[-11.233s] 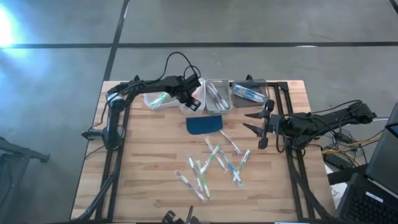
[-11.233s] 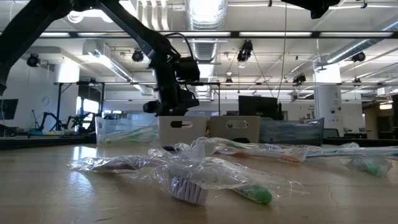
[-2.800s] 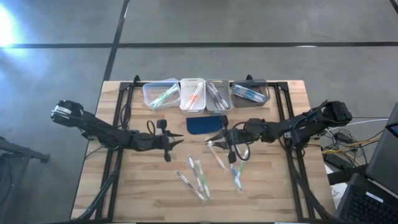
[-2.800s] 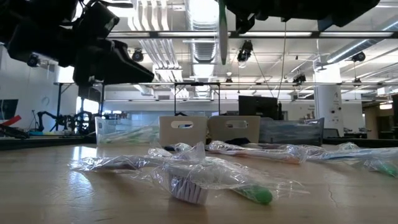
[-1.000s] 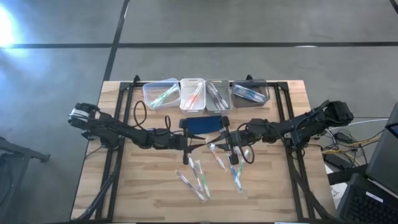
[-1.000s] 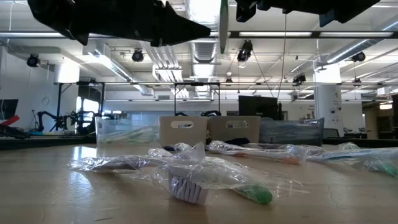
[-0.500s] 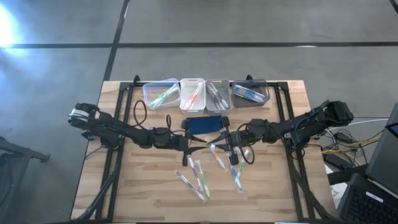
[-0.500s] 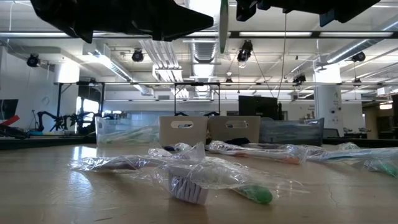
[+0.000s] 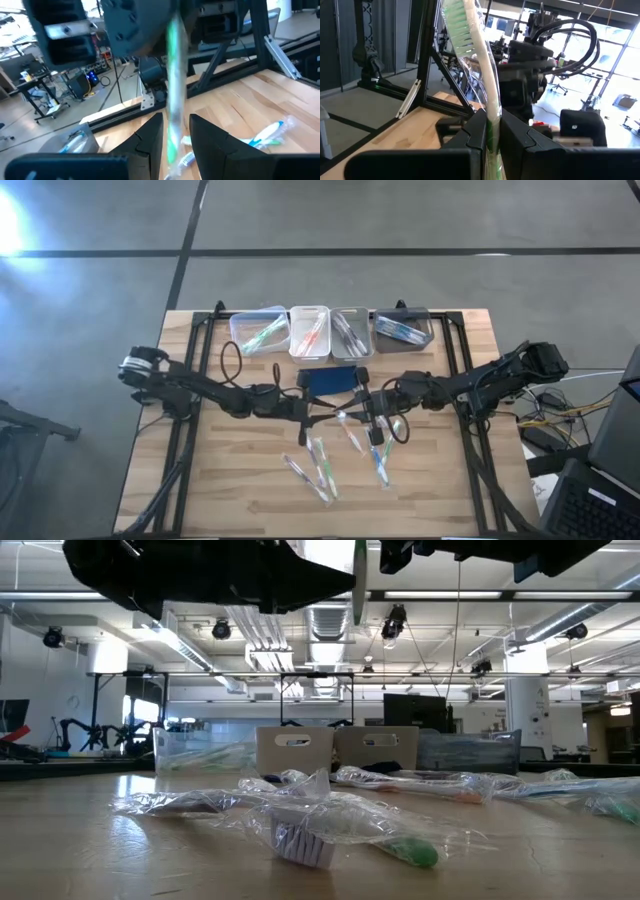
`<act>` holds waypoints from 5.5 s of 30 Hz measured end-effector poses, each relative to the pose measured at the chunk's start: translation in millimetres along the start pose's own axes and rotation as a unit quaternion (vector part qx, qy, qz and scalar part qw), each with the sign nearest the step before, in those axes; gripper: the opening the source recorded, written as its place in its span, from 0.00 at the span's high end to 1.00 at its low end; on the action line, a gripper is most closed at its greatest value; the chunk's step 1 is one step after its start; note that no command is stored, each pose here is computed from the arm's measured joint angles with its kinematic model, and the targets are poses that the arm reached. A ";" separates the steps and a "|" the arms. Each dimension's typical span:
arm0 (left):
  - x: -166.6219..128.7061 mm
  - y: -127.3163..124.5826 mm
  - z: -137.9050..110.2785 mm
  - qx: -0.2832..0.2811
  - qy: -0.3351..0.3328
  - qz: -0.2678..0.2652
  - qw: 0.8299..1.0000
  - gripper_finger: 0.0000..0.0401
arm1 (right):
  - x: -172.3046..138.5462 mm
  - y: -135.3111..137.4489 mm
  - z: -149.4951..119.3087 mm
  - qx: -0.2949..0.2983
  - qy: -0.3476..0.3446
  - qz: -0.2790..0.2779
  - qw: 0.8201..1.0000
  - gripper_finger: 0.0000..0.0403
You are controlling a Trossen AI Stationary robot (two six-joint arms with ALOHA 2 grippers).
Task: Pick & Place Toothbrushes
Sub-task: Put the green toothbrush into the transparent bin
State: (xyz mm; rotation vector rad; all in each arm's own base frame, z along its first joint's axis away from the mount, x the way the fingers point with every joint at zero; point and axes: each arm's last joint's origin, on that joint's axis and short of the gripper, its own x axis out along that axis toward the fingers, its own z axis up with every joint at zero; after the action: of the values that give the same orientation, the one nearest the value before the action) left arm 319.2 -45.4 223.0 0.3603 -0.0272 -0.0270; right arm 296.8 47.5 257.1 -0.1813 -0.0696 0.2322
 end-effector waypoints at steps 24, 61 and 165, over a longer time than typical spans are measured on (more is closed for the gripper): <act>22.4 -3.3 -1.5 0.014 0.004 -0.001 1.000 0.92 | 0.1 1.6 -1.0 0.001 0.005 0.003 1.000 0.93; 19.5 -3.7 -2.7 -0.062 0.033 -0.010 0.997 0.92 | -28.3 0.7 14.4 0.043 0.083 0.010 0.996 0.54; -120.0 219.4 -95.3 -0.258 0.671 0.270 0.640 0.91 | -114.8 0.1 -7.2 0.077 0.084 -0.191 0.975 0.75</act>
State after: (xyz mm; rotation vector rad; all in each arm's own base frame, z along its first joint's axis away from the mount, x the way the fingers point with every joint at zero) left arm 207.1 197.2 208.6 -0.3001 1.3560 0.8365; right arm 186.0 19.4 244.5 -0.0306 0.0825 -0.1623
